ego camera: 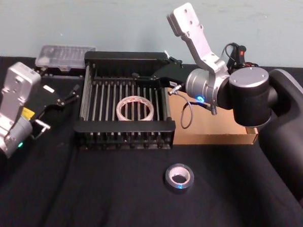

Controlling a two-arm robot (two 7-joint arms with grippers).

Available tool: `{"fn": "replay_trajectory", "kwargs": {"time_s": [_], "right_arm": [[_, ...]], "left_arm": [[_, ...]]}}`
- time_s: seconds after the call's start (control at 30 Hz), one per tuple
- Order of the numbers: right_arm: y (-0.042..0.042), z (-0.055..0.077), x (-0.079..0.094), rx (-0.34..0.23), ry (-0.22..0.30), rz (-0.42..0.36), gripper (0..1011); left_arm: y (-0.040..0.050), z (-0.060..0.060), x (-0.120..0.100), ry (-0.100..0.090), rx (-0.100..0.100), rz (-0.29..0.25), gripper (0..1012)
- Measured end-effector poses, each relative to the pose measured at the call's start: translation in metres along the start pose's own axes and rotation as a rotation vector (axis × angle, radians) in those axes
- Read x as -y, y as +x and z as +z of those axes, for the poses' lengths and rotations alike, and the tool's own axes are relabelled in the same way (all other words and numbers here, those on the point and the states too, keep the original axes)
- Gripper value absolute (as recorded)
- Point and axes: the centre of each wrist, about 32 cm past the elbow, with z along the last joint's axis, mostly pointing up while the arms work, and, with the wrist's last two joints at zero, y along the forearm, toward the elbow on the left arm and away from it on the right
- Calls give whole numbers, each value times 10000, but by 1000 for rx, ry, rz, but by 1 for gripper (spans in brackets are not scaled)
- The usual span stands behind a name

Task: Pick up the white tape and place it into the black box , Pick up the silver tape and place it into the brown box.

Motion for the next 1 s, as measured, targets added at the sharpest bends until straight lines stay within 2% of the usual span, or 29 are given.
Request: {"fn": "replay_trajectory", "kwargs": {"time_s": [0.07,0.67,1.0], "right_arm": [[0,0,0,0,0,0,1000],[-16,0,12,-1,1,9,1002],[-73,-45,208,-4,7,21,1002]], "left_arm": [[0,0,0,0,0,0,1001],[0,0,0,0,0,0,1001],[0,0,0,0,0,0,1001]]}}
